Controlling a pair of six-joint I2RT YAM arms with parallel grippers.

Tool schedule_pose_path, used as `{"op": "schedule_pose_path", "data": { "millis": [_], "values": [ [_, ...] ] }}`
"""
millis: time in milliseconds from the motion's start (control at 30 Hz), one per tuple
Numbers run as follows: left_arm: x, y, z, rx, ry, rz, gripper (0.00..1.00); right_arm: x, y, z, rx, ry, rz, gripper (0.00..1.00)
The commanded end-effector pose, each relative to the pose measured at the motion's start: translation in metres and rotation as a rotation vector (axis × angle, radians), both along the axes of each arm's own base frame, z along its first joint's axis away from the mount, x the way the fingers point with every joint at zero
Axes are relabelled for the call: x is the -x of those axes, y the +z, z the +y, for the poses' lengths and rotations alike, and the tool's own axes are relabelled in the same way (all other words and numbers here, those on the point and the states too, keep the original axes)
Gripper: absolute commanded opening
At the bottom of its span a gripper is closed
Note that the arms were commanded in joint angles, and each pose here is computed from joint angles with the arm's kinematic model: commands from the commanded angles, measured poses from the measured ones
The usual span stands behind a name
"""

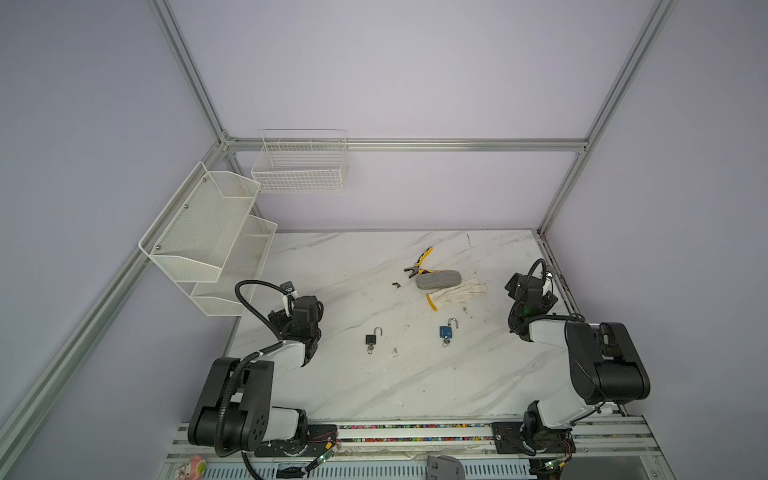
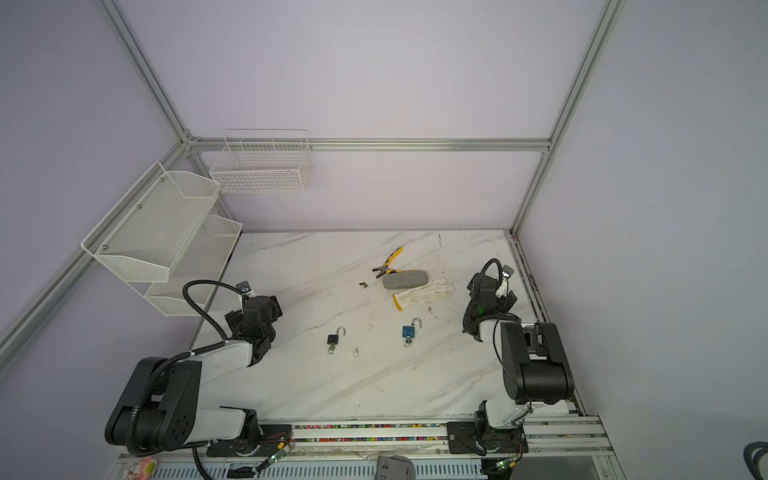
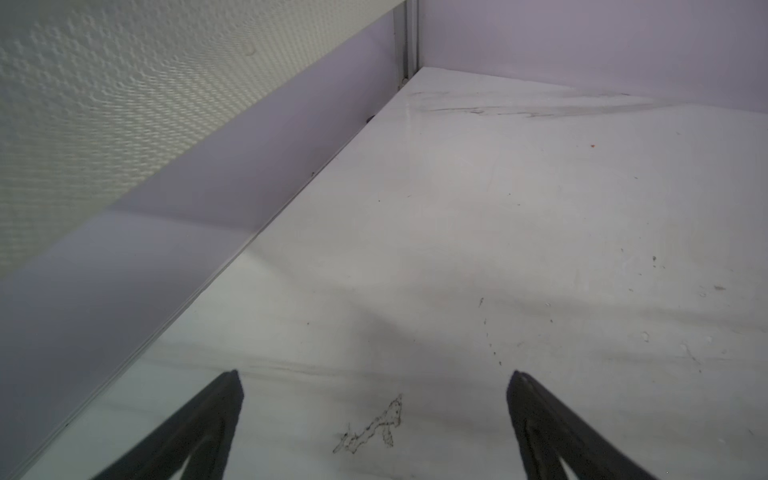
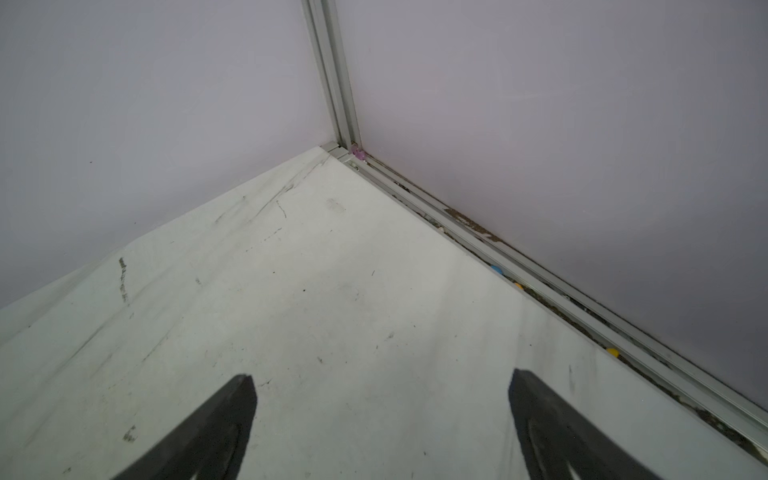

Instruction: Unlock with the key

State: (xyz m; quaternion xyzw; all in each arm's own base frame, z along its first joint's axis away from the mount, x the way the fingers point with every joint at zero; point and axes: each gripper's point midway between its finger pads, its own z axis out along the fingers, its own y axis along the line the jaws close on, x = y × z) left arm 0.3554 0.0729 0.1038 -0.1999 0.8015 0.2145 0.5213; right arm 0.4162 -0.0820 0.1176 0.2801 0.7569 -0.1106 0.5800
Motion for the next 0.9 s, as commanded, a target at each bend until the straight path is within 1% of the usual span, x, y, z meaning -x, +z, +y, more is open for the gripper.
{"op": "schedule_pose_path", "data": {
  "millis": [0, 67, 100, 133, 167, 200, 233, 267, 300, 367, 400, 433, 467, 533, 600, 633, 867],
  "values": [
    [-0.025, 0.034, -0.013, -0.078, -0.139, -0.200, 1.00, -0.026, 0.036, 0.032, 0.049, 0.239, -0.207, 0.97],
    [-0.028, 0.027, -0.025, -0.074, -0.219, -0.206, 1.00, -0.028, 0.039, 0.052, 0.096, 0.369, -0.223, 0.97],
    [-0.030, 0.020, -0.034, -0.063, -0.281, -0.192, 1.00, -0.025, 0.041, 0.059, 0.110, 0.410, -0.243, 0.97],
    [-0.033, 0.018, -0.038, -0.083, -0.310, -0.197, 1.00, -0.020, 0.044, 0.063, 0.124, 0.435, -0.272, 0.97],
    [-0.035, 0.019, -0.040, -0.102, -0.324, -0.211, 1.00, -0.016, 0.042, 0.070, 0.142, 0.466, -0.281, 0.97],
    [-0.036, 0.017, -0.040, -0.085, -0.322, -0.196, 1.00, -0.012, 0.036, 0.076, 0.158, 0.493, -0.291, 0.97],
    [-0.037, 0.013, -0.037, -0.060, -0.312, -0.163, 1.00, -0.009, 0.038, 0.079, 0.156, 0.503, -0.346, 0.97],
    [-0.040, 0.011, -0.034, -0.046, -0.297, -0.144, 1.00, -0.011, 0.031, 0.077, 0.149, 0.489, -0.305, 0.97],
    [-0.042, 0.011, -0.031, -0.033, -0.297, -0.145, 1.00, -0.021, 0.024, 0.073, 0.142, 0.463, -0.227, 0.97],
    [-0.042, 0.011, -0.027, -0.019, -0.300, -0.156, 1.00, -0.024, 0.027, 0.087, 0.199, 0.440, -0.248, 0.97],
    [-0.042, 0.011, -0.027, -0.019, -0.302, -0.156, 1.00, -0.025, 0.023, 0.088, 0.190, 0.449, -0.214, 0.97],
    [-0.042, 0.011, -0.027, -0.020, -0.300, -0.155, 1.00, -0.026, 0.025, 0.087, 0.193, 0.445, -0.218, 0.97],
    [-0.042, 0.011, -0.027, -0.020, -0.300, -0.155, 1.00, -0.024, 0.029, 0.088, 0.199, 0.444, -0.250, 0.97],
    [-0.042, 0.012, -0.027, -0.020, -0.302, -0.159, 1.00, -0.022, 0.027, 0.085, 0.197, 0.430, -0.225, 0.97],
    [-0.041, 0.012, -0.028, -0.020, -0.302, -0.159, 1.00, -0.022, 0.029, 0.088, 0.199, 0.446, -0.245, 0.97],
    [-0.042, 0.012, -0.027, -0.020, -0.301, -0.159, 1.00, -0.023, 0.027, 0.088, 0.198, 0.444, -0.230, 0.97],
    [-0.041, 0.011, -0.028, -0.020, -0.302, -0.159, 1.00, -0.023, 0.027, 0.088, 0.198, 0.446, -0.236, 0.97]
  ]
}}
